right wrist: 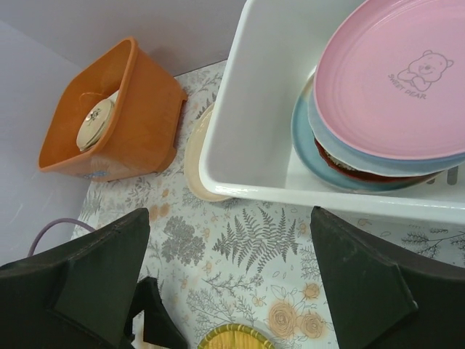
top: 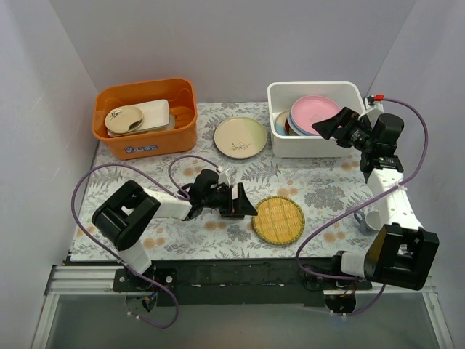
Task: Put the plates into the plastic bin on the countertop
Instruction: Pick up the plate at the center of the board.
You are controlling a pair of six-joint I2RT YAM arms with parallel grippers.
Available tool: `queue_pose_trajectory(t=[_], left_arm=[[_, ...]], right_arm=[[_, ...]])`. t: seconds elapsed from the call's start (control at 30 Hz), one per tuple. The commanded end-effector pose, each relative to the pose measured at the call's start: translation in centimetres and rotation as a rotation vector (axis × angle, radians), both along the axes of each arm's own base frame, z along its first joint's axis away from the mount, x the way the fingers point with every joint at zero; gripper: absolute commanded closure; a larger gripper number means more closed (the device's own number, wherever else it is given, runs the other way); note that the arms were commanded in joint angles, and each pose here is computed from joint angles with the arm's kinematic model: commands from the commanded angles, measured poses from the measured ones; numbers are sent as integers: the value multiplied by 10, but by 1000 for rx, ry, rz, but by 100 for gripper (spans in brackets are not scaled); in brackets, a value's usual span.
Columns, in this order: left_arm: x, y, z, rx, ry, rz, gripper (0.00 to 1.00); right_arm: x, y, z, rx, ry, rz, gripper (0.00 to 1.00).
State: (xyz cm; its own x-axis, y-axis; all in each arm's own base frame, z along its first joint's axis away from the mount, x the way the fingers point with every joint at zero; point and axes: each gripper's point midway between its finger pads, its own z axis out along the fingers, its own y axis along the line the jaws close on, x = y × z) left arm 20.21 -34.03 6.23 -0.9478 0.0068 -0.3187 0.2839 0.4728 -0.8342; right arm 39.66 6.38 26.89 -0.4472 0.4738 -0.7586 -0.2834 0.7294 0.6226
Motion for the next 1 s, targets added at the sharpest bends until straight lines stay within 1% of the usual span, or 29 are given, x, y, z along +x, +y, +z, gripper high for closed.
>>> queue_pose_trajectory(t=[0.0,0.03,0.07,0.17,0.23,0.37,0.43,0.47,0.5,0.57,0.6,0.7,0.97], left_arm=[[-4,-14,16,-122,-11,-44,19],[-6,-15,15,-128,-3,-50,23],[-7,-17,9,-124,23,-52,24],[-10,-26,5,-135,30,-76,30],[-13,-29,-5,-122,52,-83,33],[-14,-33,-17,-111,80,-76,44],[-14,-34,-24,-100,90,-70,57],[-14,-33,-28,-89,95,-65,61],[-13,-33,-30,-78,95,-56,72],[-13,-32,-36,-67,100,-48,84],[-12,-31,-39,-59,104,-39,100],[-12,-29,-40,-53,103,-27,100],[-11,-28,-32,-62,88,-11,100]], right_arm=[[-13,6,20,-10,-82,27,2],[-17,7,24,-12,-93,30,2],[-20,8,25,-14,-94,31,2],[-29,6,28,-30,-107,12,2],[-36,7,31,-34,-116,10,2],[-44,11,27,-16,-108,29,2],[-50,13,21,-5,-96,35,2],[-52,14,18,-4,-96,33,2],[-53,13,16,0,-95,31,2],[-58,16,10,8,-84,41,2],[-60,16,7,11,-79,42,2],[-64,18,-2,11,-69,50,2],[-68,20,-4,10,-68,63,2]])
